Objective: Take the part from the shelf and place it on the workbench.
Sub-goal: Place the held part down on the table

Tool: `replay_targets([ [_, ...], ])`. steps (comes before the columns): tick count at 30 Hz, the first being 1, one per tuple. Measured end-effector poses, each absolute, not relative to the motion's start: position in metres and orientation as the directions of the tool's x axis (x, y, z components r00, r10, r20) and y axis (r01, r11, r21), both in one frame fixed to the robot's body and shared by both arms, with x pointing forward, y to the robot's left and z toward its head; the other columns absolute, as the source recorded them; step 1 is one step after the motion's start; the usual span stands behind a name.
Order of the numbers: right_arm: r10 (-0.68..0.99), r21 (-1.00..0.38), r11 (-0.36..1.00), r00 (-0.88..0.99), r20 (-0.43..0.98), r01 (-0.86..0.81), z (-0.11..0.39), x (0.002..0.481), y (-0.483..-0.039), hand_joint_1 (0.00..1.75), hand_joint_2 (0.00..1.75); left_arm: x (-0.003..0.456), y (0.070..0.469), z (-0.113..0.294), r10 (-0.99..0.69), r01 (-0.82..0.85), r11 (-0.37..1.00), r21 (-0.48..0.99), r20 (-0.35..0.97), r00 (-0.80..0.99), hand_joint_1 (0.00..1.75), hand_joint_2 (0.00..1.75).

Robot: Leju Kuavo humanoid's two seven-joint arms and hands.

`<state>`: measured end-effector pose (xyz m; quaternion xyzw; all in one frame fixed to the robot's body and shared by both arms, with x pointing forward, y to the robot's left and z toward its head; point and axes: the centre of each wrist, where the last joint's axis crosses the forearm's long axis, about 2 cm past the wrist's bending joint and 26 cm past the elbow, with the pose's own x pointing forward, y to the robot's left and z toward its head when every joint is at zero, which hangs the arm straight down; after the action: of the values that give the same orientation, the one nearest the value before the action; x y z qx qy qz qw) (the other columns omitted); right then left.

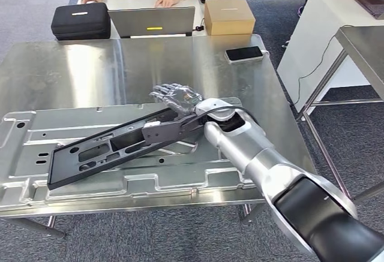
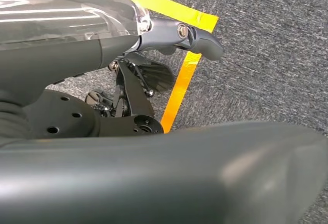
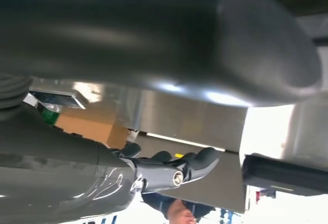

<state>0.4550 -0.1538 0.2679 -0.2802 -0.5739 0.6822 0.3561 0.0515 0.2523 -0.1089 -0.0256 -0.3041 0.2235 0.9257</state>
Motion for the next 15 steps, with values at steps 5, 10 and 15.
replay_targets([
  [5, 0.786, -0.98, 0.009, -0.605, 0.13, -0.199, 0.286, 0.465, -0.176, 0.0, 0.0, 0.051, 0.253, -0.109, 0.43, -0.396, 0.899, -0.187, 0.551, 0.715, 0.0, 0.0],
  [10, 0.644, -0.909, 0.381, -0.657, 0.391, -0.167, 0.269, 0.447, -0.186, 0.0, 0.0, 0.051, 0.252, -0.109, 0.434, -0.389, 0.898, -0.205, 0.552, 0.712, 0.0, 0.0],
  [15, 0.237, -0.581, 0.747, -0.687, 0.687, -0.323, 0.233, 0.397, -0.191, 0.0, 0.0, 0.051, 0.252, -0.109, 0.438, -0.383, 0.897, -0.219, 0.553, 0.709, 0.0, 0.0],
])
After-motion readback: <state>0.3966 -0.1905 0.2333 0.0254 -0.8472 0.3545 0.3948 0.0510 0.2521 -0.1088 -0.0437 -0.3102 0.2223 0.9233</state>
